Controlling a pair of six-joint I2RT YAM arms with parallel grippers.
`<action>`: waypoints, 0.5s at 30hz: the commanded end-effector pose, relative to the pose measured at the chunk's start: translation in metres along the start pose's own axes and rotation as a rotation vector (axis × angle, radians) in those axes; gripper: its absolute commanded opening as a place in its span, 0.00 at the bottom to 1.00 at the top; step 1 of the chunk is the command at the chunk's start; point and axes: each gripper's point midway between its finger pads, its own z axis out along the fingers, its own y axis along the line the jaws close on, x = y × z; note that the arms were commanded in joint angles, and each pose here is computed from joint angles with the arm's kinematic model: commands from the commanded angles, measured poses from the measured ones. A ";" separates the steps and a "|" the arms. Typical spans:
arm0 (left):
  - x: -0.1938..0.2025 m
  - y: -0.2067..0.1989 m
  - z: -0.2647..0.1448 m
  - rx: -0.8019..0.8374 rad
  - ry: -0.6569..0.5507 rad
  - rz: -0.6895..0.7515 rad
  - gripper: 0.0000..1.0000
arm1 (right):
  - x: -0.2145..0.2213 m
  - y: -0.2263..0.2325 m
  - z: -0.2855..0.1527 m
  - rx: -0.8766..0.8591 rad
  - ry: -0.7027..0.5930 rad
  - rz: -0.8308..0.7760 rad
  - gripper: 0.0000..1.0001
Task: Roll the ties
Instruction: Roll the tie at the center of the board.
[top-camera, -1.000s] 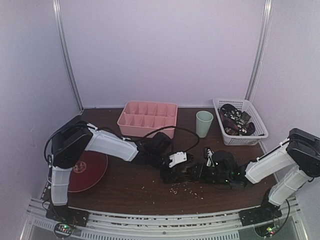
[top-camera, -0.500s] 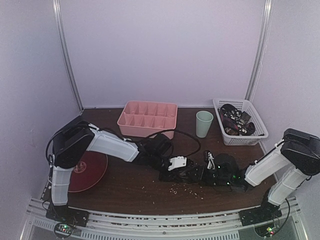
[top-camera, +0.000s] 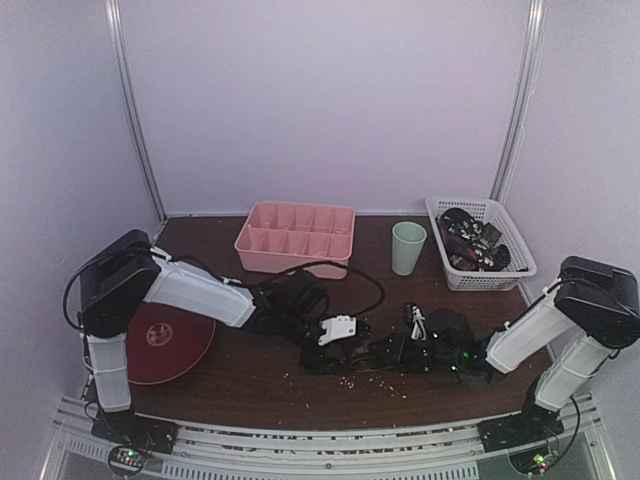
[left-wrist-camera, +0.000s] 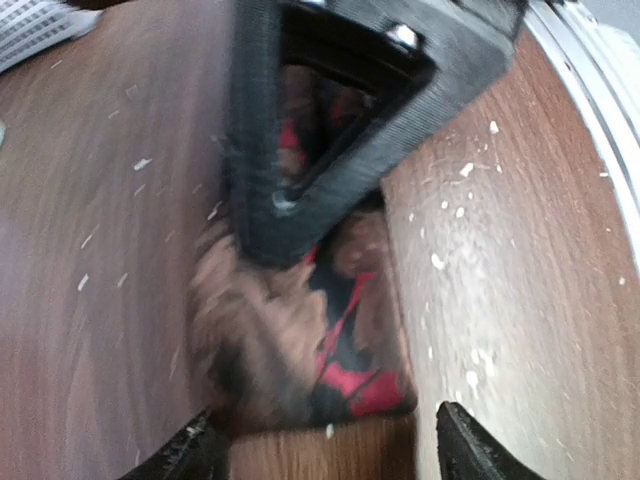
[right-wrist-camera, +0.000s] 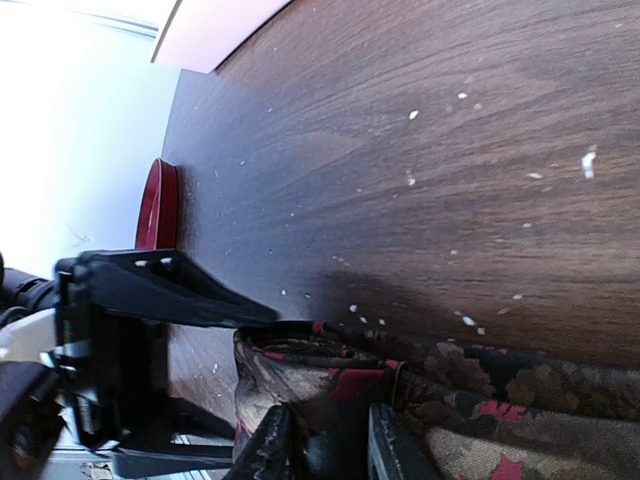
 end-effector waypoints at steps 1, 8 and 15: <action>-0.007 0.019 -0.035 -0.133 -0.036 -0.123 0.68 | 0.014 -0.006 0.009 0.048 0.039 0.000 0.27; 0.022 0.021 -0.073 -0.315 -0.064 -0.360 0.28 | 0.021 0.002 0.014 0.069 0.033 -0.018 0.28; 0.033 0.000 -0.074 -0.285 -0.169 -0.545 0.00 | 0.027 -0.012 0.006 0.131 0.022 -0.043 0.29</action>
